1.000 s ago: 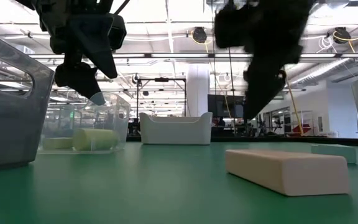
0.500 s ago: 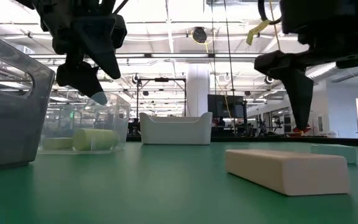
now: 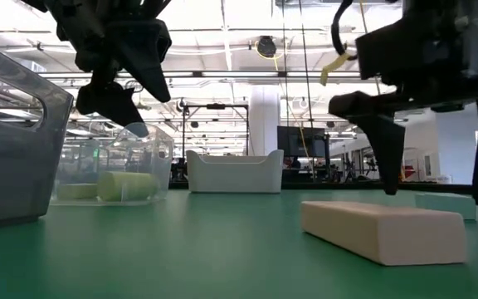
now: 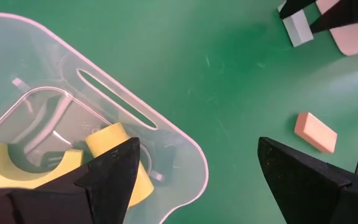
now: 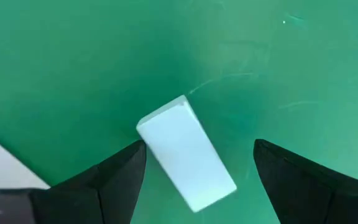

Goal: Sort & place blocks by color
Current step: Put the light blue rectangular block into the top white bin

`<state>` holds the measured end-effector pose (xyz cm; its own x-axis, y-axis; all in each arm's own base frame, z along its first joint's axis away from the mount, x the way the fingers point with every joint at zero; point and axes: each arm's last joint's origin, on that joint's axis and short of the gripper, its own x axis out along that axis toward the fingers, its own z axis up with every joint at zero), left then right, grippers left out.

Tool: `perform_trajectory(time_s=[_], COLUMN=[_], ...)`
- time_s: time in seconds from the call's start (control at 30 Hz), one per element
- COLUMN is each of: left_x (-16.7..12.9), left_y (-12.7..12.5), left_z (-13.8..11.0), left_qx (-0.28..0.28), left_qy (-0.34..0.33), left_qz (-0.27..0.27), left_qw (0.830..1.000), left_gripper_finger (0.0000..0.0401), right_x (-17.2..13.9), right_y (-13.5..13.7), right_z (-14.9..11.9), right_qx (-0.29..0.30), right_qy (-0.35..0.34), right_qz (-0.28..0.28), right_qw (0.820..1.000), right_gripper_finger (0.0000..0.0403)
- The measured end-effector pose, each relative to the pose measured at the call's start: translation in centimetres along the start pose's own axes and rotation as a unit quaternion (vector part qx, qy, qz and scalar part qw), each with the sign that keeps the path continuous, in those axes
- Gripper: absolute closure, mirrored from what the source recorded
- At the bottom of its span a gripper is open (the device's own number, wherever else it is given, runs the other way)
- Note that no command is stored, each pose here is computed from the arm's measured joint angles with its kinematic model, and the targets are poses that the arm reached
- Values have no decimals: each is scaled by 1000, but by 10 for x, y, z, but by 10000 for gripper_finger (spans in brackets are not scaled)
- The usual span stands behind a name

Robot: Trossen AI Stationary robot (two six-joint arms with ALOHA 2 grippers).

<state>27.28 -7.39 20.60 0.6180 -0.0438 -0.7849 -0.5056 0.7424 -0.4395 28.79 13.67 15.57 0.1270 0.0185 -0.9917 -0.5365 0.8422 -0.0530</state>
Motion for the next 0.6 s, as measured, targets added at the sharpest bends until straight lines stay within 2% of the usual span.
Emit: perform_trajectory(time_s=[0.13, 0.23, 0.53, 0.6], left_x=[0, 0, 0, 0], left_y=[0, 0, 0, 0], left_z=[0, 0, 0, 0], left_qx=[-6, -9, -7, -7], left_qy=[-2, -2, -2, -2], left_qz=[1, 1, 2, 2], left_qw=[1000, 1000, 1000, 1000], left_gripper_finger=[77, 77, 77, 77], right_x=[7, 8, 8, 8], right_y=[-3, -3, -1, -2], right_z=[0, 0, 2, 3], right_qx=[5, 8, 3, 5], right_qy=[10, 8, -1, -2], right_qz=[0, -5, -5, -5], right_qw=[1000, 1000, 1000, 1000], right_gripper_finger=[122, 145, 282, 293])
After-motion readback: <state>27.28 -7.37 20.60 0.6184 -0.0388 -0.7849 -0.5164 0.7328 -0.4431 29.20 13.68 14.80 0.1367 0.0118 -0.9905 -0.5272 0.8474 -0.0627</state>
